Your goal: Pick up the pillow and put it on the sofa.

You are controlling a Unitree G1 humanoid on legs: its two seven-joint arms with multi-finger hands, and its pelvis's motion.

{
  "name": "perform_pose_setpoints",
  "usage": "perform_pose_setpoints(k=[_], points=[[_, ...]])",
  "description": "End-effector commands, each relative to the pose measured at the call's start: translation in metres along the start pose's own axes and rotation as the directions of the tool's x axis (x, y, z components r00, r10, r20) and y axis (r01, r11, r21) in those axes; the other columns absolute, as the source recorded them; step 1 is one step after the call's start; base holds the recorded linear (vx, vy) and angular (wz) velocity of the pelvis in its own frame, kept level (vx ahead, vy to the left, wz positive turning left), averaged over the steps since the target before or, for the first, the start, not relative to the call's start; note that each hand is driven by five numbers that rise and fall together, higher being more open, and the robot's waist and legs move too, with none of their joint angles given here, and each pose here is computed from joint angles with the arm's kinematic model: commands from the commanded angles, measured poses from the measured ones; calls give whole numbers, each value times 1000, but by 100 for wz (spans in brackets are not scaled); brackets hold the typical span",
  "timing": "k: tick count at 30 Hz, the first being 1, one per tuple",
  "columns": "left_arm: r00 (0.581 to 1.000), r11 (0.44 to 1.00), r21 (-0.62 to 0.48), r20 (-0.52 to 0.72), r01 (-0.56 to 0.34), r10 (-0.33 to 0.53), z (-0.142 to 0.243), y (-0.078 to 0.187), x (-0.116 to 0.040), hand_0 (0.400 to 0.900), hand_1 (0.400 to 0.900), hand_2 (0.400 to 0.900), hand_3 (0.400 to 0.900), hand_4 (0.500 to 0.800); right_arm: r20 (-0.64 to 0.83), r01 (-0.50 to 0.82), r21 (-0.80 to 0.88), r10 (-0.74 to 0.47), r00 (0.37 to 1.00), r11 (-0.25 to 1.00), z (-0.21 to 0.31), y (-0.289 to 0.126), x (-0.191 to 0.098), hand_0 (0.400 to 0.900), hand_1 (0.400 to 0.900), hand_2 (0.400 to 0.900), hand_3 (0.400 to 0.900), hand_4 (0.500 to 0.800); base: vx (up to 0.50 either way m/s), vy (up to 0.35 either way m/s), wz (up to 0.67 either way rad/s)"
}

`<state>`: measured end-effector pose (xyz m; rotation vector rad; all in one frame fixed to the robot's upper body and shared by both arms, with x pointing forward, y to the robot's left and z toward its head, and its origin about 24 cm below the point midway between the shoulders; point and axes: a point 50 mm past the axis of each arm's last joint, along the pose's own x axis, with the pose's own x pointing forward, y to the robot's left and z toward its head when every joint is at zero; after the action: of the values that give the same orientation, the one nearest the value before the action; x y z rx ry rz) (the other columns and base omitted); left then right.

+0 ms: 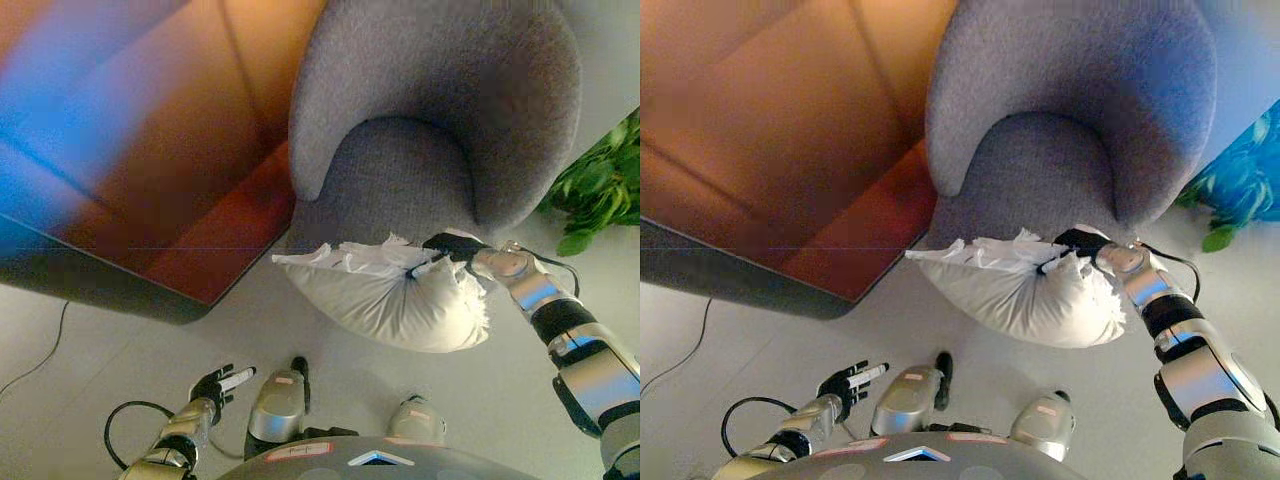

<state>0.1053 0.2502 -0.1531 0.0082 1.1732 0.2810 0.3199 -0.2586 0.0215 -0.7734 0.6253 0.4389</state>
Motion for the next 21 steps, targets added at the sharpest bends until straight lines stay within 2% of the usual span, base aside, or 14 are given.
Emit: perform_pose_setpoints(k=[1,8,14,17,21], points=[[990,987,99,-62,-123,129,-19,42,-7,900,900,900,900,800,435,132,143,-182,882,981,85,-61,-34,400,400,400,400,500,230,-64,28],[988,981,148,-74,-123,135,-22,49,-8,900,900,900,900,800,430,202,264,-302,851,943,85,-94,-46,400,400,400,400,500,308,-227,47],[978,977,134,-107,-165,180,-32,60,-11,900,900,900,900,800,398,186,329,-314,862,926,69,-106,-52,400,400,400,400,500,303,-324,39],[973,978,137,-145,-159,179,-47,62,-15,900,900,900,900,800,373,185,346,-316,872,920,59,-112,-58,400,400,400,400,500,316,-221,38],[973,974,177,-155,-145,173,-54,60,-16,900,900,900,900,800,331,221,420,-375,866,880,46,-132,-71,400,400,400,400,500,212,-221,41]])
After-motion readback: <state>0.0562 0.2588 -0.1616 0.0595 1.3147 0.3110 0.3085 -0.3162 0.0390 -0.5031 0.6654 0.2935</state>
